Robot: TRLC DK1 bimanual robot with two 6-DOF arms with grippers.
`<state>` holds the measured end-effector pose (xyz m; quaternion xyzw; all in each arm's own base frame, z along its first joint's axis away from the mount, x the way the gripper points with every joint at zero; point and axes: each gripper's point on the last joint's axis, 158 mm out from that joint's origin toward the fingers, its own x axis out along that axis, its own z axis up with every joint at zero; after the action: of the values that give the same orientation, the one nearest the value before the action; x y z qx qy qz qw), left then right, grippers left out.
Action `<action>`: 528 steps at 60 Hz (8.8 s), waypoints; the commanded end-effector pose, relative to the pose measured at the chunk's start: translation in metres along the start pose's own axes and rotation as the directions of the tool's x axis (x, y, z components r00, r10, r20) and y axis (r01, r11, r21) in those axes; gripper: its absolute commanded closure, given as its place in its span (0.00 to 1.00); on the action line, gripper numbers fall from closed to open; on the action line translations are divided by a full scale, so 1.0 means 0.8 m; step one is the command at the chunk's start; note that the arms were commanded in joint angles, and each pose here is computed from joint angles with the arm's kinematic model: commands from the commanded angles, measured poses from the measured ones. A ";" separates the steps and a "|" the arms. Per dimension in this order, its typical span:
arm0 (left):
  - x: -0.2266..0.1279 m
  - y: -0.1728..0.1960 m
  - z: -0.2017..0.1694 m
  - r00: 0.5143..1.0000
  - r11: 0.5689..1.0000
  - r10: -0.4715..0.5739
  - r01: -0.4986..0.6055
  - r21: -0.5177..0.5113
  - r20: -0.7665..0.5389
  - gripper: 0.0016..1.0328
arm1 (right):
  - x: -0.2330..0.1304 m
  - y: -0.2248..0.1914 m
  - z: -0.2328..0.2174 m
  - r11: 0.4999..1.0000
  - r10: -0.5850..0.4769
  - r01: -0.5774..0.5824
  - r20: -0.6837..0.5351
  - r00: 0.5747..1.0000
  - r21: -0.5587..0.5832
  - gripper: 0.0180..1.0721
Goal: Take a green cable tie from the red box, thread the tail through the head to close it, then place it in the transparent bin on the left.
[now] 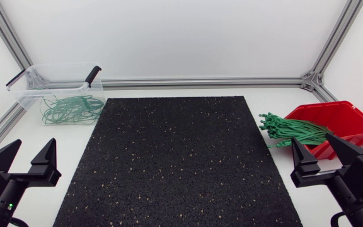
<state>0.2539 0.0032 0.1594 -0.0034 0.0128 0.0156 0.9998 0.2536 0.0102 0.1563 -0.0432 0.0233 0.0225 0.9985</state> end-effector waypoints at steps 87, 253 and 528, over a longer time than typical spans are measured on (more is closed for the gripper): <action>0.002 -0.002 -0.025 0.999 1.000 -0.005 0.004 -0.024 -0.037 0.04 | 0.001 -0.023 0.148 0.992 0.008 -0.049 -0.328 0.945 -0.117 0.04; 0.002 -0.011 -0.035 0.996 0.999 -0.044 0.043 -0.024 -0.073 0.04 | 0.052 -0.050 -0.184 0.141 0.037 -0.865 -0.871 0.490 -0.481 0.66; 0.002 -0.015 -0.042 0.994 0.998 -0.058 0.055 -0.026 -0.096 0.04 | 0.058 -0.063 -0.185 0.111 -0.020 -0.832 -0.839 0.545 -0.543 0.89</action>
<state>0.2546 -0.0084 0.1532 -0.0109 0.0258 -0.0128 0.9995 0.3026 -0.0524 0.0168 -0.6101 0.3764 0.3153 0.6219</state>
